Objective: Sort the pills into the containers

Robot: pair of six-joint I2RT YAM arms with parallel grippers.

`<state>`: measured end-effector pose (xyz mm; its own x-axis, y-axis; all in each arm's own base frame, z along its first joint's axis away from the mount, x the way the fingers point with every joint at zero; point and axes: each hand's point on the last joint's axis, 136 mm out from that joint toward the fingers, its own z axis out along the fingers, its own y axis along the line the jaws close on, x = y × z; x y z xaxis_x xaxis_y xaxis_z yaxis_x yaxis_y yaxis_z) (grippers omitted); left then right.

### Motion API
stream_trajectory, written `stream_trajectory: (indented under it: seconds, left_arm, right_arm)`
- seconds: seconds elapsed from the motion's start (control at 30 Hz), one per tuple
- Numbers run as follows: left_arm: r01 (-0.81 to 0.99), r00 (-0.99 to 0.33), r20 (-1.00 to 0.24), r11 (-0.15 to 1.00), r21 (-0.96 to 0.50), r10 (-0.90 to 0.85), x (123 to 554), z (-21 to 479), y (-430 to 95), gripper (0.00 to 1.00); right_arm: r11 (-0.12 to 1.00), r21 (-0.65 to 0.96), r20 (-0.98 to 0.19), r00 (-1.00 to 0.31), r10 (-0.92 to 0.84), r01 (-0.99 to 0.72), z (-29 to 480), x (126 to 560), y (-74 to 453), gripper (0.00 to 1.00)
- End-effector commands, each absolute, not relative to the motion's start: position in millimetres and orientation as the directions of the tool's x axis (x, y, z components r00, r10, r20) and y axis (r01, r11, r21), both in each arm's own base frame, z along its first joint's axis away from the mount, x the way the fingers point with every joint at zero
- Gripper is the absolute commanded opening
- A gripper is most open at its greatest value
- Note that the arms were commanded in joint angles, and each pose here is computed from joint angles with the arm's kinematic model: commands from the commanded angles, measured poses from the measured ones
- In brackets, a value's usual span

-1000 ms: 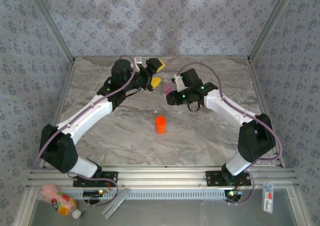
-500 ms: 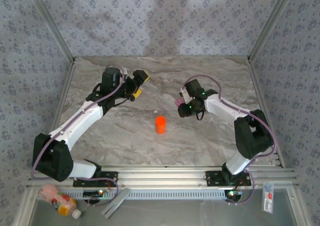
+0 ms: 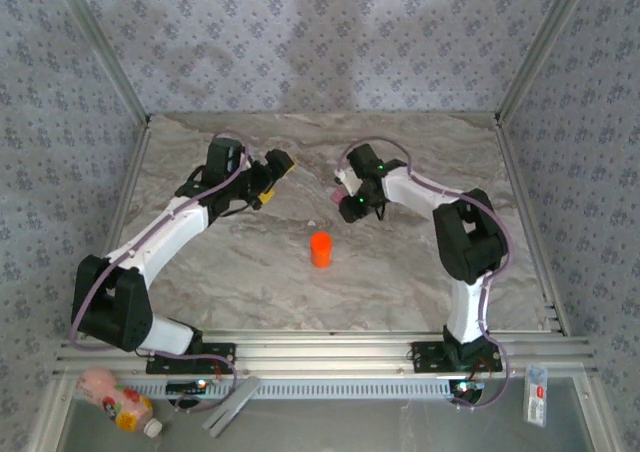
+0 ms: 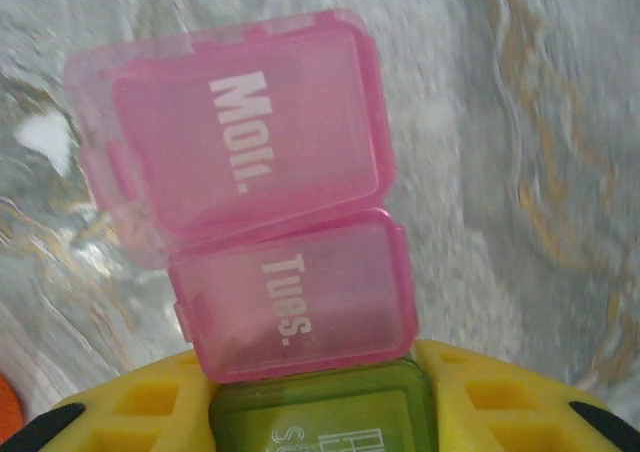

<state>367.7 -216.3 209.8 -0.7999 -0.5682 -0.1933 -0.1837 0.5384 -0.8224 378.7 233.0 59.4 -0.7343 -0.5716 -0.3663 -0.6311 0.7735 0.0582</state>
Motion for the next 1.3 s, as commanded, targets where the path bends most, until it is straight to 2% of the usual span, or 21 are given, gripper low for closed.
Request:
stream_trajectory:
  seconds: [0.0, 0.23, 0.57, 0.73, 0.9, 1.07, 1.27]
  left_arm:
    - [-0.178, -0.793, -0.214, 0.553, -0.814, -0.571, 373.5, 210.7, -209.9, 0.98]
    - [-0.193, -0.799, -0.193, 0.547, -0.814, -0.569, 377.9, 206.0, -210.4, 0.98]
    - [-0.187, -0.827, -0.17, 0.548, -0.815, -0.535, 381.4, 203.3, -221.1, 0.98]
    - [-0.185, -0.84, -0.155, 0.544, -0.818, -0.52, 383.2, 200.1, -234.8, 0.98]
    - [-0.174, -0.853, -0.15, 0.543, -0.822, -0.5, 384.1, 201.7, -250.6, 0.98]
    - [-0.165, -0.862, -0.142, 0.535, -0.828, -0.486, 385.8, 204.5, -265.4, 0.98]
    - [-0.16, -0.872, -0.123, 0.512, -0.844, -0.475, 390.7, 209.5, -283.9, 0.98]
  right_arm:
    - [0.693, 0.024, -0.309, -0.664, -0.681, -0.721, 55.3, 379.6, 242.6, 0.44]
    - [0.613, -0.033, -0.219, -0.593, -0.775, -0.789, 38.8, 377.7, 244.8, 0.47]
    - [0.613, -0.054, -0.197, -0.593, -0.78, -0.788, 33.5, 371.8, 220.2, 0.49]
    - [0.605, -0.091, -0.147, -0.59, -0.794, -0.791, 25.6, 368.2, 203.6, 0.5]
    - [0.629, -0.093, -0.157, -0.612, -0.775, -0.772, 29.1, 366.8, 189.3, 0.51]
    - [0.655, -0.075, -0.174, -0.637, -0.751, -0.751, 36.3, 365.1, 179.4, 0.69]
    - [0.721, -0.001, -0.247, -0.698, -0.672, -0.693, 69.0, 365.9, 177.4, 0.76]
